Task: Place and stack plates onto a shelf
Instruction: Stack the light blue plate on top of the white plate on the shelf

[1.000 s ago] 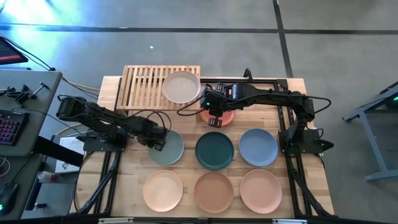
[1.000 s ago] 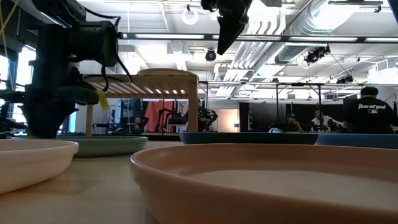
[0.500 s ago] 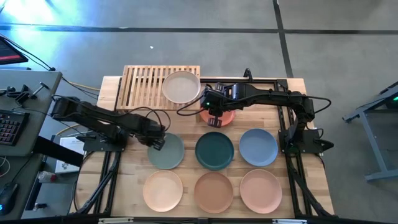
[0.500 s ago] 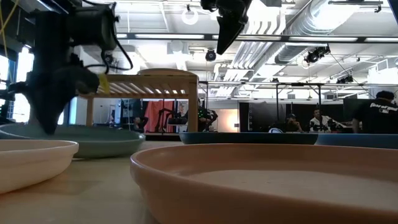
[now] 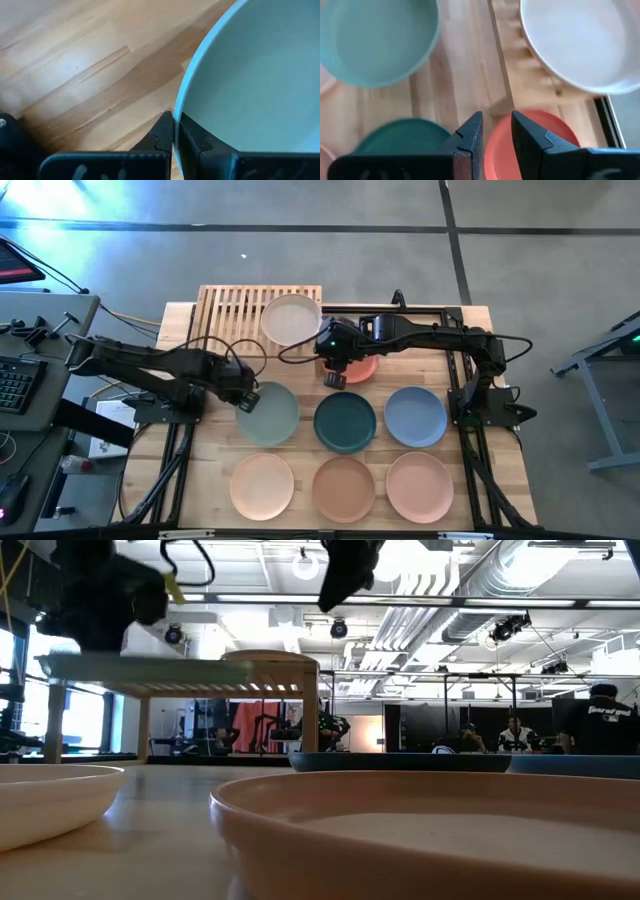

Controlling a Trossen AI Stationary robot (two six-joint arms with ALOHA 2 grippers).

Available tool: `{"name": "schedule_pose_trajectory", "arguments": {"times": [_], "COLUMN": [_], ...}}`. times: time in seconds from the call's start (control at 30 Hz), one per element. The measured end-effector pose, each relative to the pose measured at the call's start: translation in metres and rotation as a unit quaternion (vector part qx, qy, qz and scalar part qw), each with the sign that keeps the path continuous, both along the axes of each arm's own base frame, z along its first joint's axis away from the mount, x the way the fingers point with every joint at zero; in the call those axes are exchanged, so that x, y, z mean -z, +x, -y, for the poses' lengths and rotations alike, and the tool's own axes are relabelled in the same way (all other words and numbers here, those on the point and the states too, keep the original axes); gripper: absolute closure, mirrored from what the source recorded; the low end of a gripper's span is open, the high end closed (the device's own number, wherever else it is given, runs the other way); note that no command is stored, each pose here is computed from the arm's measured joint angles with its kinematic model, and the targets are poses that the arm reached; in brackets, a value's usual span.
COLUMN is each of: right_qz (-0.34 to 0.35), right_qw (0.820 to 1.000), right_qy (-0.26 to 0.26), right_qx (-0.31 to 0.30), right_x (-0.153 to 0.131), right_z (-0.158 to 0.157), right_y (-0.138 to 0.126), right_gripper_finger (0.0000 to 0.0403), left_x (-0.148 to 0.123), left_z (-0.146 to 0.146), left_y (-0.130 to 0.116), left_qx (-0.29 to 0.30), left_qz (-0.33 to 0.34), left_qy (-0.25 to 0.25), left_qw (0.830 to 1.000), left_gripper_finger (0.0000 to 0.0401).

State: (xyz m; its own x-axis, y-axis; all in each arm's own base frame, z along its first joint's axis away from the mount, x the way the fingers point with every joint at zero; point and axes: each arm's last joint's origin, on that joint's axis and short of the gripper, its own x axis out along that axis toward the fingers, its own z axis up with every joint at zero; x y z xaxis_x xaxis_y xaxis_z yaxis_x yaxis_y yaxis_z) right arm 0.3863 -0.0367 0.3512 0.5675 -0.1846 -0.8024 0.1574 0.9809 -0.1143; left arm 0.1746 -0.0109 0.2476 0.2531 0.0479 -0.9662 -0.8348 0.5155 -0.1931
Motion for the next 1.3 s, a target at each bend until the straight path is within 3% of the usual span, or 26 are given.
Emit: {"name": "schedule_pose_trajectory", "arguments": {"times": [0.23,0.37,0.57,0.9,1.3], "right_qz": [0.077,0.131,0.181,0.162,0.139], "right_qw": [0.997,0.991,0.983,0.985,0.987], "right_qy": [0.012,0.004,-0.014,-0.053,-0.052], "right_qx": [-0.011,-0.014,-0.025,0.012,0.065], "right_x": [-0.009,-0.017,-0.026,-0.024,-0.019], "right_z": [0.0,0.0,0.001,0.004,0.006], "right_y": [0.011,0.018,0.024,0.022,0.018], "right_gripper_finger": [0.0324,0.0324,0.0324,0.0324,0.0324], "left_x": [-0.033,-0.045,-0.056,-0.076,-0.091], "left_z": [-0.003,-0.008,-0.021,-0.036,-0.051], "left_y": [0.008,0.012,0.013,0.013,0.017], "left_qx": [0.009,0.007,-0.016,-0.018,-0.014], "left_qz": [0.048,0.061,0.068,0.084,0.085], "left_qy": [0.062,0.116,0.158,0.2,0.247], "left_qw": [0.997,0.991,0.985,0.976,0.965], "left_gripper_finger": [0.04,0.04,0.04,0.04,0.04]}}
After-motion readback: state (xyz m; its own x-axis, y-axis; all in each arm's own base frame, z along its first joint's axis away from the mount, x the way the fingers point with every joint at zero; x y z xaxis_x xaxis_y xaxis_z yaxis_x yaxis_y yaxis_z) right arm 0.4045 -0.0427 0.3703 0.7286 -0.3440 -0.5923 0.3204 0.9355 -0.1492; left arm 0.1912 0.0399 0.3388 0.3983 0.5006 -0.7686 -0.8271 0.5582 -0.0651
